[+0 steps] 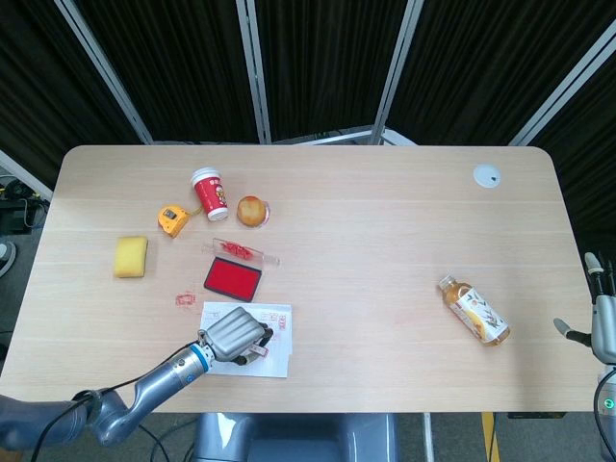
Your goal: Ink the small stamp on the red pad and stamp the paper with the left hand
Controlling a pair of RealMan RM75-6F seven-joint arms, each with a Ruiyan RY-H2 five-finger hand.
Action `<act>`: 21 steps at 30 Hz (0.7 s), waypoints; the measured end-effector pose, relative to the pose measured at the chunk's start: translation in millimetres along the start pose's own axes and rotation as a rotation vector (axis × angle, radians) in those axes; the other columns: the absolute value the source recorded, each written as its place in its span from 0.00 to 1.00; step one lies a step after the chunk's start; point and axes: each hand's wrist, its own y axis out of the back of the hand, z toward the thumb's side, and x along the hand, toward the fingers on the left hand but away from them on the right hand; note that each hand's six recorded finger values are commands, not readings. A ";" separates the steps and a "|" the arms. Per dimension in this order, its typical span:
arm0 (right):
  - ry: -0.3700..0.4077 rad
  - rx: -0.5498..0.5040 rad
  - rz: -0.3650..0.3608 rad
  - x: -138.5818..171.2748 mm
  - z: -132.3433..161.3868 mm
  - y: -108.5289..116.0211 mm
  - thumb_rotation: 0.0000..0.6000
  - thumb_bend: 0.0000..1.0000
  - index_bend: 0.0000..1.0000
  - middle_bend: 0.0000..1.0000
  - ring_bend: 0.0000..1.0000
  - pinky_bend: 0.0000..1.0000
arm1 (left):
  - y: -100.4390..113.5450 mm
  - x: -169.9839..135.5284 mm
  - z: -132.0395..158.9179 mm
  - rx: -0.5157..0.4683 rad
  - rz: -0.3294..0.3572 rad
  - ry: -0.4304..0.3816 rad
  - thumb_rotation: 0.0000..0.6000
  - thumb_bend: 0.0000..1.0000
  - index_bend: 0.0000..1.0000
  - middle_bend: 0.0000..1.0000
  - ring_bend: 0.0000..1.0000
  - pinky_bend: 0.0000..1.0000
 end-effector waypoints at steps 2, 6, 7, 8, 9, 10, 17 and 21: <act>0.001 -0.001 -0.001 0.3 0.4 0.3 1.00 0.00 0.00 0.00 0.00 0.00 | 9.3 -3.6 1.0 0.001 0.024 -0.008 1.00 0.42 0.62 0.55 0.77 0.81; 0.007 -0.002 -0.004 1.7 2.2 1.2 1.00 0.00 0.00 0.00 0.00 0.00 | 42.2 -18.4 -0.8 0.015 0.113 -0.015 1.00 0.42 0.62 0.55 0.77 0.81; 0.008 -0.003 -0.004 1.9 2.4 1.3 1.00 0.00 0.00 0.00 0.00 0.00 | 48.7 -22.0 -2.1 0.017 0.126 -0.013 1.00 0.42 0.62 0.55 0.77 0.81; 0.009 -0.004 -0.004 2.1 2.7 1.5 1.00 0.00 0.00 0.00 0.00 0.00 | 54.6 -25.3 -3.9 0.018 0.138 -0.010 1.00 0.42 0.62 0.55 0.77 0.81; 0.010 -0.004 -0.004 2.4 3.0 1.6 1.00 0.00 0.00 0.00 0.00 0.00 | 61.6 -29.1 -7.4 0.018 0.152 -0.001 1.00 0.42 0.62 0.55 0.77 0.81; 0.011 -0.005 -0.004 2.7 3.3 1.7 1.00 0.00 0.00 0.00 0.00 0.00 | 66.2 -31.5 -10.5 0.014 0.162 0.008 1.00 0.42 0.62 0.55 0.77 0.81; 0.016 -0.015 -0.006 3.7 4.0 3.6 1.00 0.00 0.00 0.00 0.00 0.00 | 72.3 -37.9 -47.6 -0.072 0.162 0.124 1.00 0.42 0.62 0.55 0.77 0.81; 0.019 -0.018 -0.006 4.2 4.3 4.4 1.00 0.00 0.00 0.00 0.00 0.00 | 64.1 -43.3 -80.7 -0.102 0.138 0.216 1.00 0.42 0.62 0.55 0.77 0.81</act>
